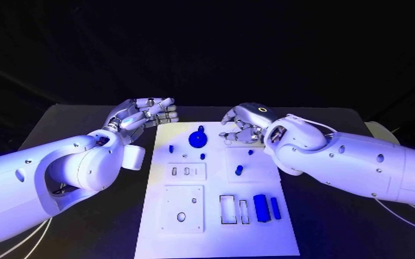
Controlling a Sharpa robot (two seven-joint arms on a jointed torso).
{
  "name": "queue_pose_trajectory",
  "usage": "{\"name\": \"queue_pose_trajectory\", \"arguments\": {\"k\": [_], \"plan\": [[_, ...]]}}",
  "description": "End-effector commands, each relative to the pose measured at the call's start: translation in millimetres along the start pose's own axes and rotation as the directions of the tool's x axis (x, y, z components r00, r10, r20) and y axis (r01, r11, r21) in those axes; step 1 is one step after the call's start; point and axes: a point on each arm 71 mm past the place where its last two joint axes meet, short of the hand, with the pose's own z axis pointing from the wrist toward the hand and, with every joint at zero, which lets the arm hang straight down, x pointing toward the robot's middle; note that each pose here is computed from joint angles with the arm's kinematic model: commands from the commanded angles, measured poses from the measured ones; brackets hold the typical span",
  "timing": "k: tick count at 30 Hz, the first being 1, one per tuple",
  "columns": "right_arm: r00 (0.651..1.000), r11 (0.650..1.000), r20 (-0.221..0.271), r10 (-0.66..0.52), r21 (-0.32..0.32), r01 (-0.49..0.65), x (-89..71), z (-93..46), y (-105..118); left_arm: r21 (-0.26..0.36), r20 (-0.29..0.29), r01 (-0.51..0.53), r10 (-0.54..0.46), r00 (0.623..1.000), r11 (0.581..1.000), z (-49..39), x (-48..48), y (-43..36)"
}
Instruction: Assemble the parts on the task board
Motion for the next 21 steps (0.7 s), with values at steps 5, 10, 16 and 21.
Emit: {"name": "queue_pose_trajectory", "arguments": {"k": [5,10,16,21], "plan": [[0.971,0.972,-0.061,0.233,0.015,-0.233,-16.7,-30.5,-44,0.009,-0.006,0.003,-0.003,1.000,1.000,2.4,-3.3,-0.7],[0.966,0.965,-0.067,0.250,0.091,-0.244,-25.3,-50.1,-82,0.009,0.001,0.000,0.000,1.000,1.000,4.7,-7.5,0.2],[0.966,0.961,-0.076,0.245,0.153,-0.232,-27.6,-65.5,-109,0.010,0.009,-0.003,0.003,1.000,1.000,6.4,-11.1,0.8],[0.967,0.960,-0.089,0.238,0.173,-0.221,-22.8,-69.3,-118,0.010,0.010,-0.004,0.003,1.000,1.000,7.1,-11.9,1.1]]}}
